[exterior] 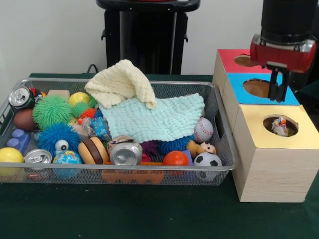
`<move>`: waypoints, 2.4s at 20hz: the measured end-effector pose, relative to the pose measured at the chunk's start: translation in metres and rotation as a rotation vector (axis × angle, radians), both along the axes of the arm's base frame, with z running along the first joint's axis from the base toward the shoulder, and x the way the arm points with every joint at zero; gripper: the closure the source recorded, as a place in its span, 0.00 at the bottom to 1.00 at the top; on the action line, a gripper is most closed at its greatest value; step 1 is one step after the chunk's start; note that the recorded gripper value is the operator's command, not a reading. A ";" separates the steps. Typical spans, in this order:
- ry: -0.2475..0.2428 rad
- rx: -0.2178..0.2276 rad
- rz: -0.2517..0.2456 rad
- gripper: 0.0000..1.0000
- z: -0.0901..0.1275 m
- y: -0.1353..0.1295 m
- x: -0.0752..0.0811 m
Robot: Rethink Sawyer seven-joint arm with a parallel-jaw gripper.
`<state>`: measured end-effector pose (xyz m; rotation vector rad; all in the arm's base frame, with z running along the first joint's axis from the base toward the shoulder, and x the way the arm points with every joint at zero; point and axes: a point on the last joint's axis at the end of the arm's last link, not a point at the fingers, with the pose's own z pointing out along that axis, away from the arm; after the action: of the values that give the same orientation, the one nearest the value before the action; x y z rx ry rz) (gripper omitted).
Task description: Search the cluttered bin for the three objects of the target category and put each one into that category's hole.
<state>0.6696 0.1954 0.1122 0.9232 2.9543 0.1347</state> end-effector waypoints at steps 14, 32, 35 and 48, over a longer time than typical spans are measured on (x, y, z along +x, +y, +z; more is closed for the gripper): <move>-0.080 -0.072 -0.047 1.00 -0.036 -0.002 0.027; -0.013 -0.069 -0.086 1.00 -0.092 0.005 0.051; 0.018 -0.053 -0.097 1.00 -0.092 0.003 0.054; 0.063 -0.074 -0.081 1.00 -0.094 0.006 0.058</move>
<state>0.7278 0.2009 0.0185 1.0543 2.9495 -0.0063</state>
